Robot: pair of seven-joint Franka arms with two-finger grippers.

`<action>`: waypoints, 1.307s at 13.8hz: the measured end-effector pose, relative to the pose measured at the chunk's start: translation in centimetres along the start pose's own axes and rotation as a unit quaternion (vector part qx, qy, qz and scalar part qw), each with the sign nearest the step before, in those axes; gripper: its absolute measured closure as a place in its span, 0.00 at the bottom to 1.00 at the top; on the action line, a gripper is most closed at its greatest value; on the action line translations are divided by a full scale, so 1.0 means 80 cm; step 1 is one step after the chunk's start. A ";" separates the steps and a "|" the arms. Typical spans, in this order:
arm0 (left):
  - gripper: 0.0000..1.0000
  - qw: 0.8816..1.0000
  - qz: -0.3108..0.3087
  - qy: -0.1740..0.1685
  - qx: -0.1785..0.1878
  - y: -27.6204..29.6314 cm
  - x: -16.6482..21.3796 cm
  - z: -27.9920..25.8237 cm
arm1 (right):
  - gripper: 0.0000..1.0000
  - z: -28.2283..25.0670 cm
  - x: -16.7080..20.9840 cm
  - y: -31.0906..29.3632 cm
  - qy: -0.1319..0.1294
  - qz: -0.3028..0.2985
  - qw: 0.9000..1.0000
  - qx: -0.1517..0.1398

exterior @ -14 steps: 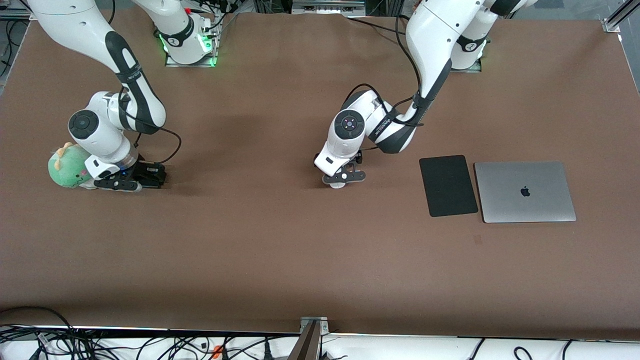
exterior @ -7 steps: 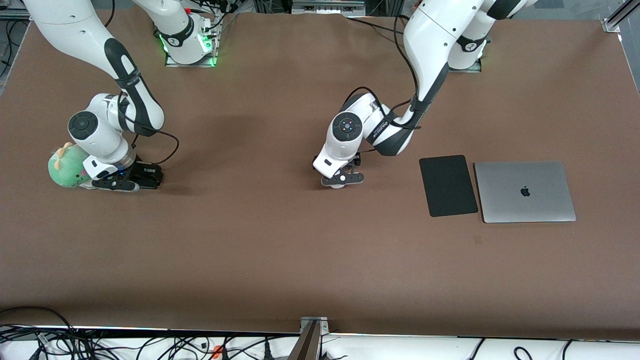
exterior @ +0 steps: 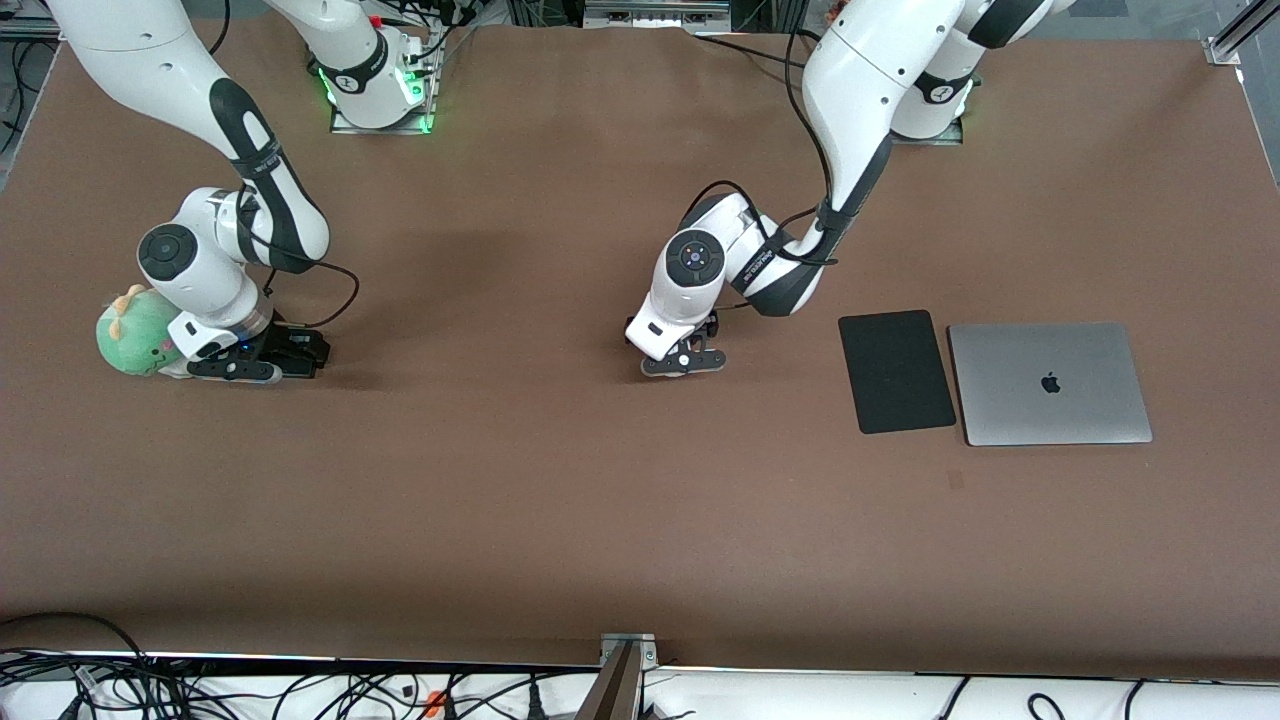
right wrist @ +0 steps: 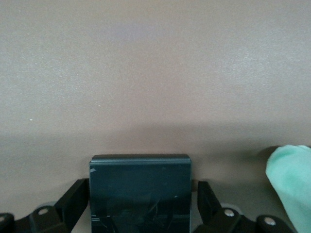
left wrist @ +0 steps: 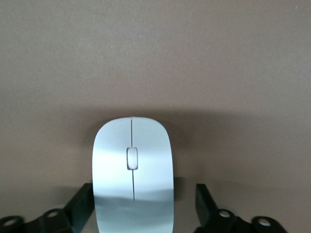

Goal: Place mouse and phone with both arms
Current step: 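Lower the phone beside the toy while the left gripper grasps the mouse, then release the phone with the right gripper while the left gripper carries the mouse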

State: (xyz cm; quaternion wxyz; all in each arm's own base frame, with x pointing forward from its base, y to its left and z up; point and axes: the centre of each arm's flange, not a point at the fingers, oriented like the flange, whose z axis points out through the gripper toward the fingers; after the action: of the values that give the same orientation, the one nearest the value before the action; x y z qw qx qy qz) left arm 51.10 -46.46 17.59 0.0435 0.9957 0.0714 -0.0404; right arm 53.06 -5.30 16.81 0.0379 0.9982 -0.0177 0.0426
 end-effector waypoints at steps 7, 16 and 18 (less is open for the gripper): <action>0.38 1.000 -0.005 0.009 0.002 -0.025 0.039 -0.020 | 0.00 -0.096 0.080 -0.002 -0.077 -0.005 0.997 0.018; 0.38 0.998 0.035 -0.034 0.038 -0.243 0.150 -0.135 | 0.00 -0.259 0.159 -0.009 -0.092 -0.002 0.994 0.063; 0.38 0.998 0.038 -0.037 0.040 -0.292 0.144 -0.129 | 0.00 -0.313 0.160 -0.010 -0.095 -0.005 0.993 0.076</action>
State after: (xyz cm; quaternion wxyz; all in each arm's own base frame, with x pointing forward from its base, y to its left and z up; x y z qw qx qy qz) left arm 59.81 -20.88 24.98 0.0077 0.9964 0.0303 -0.0787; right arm 63.74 -2.96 42.75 -0.0398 0.9978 -0.0133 -0.0510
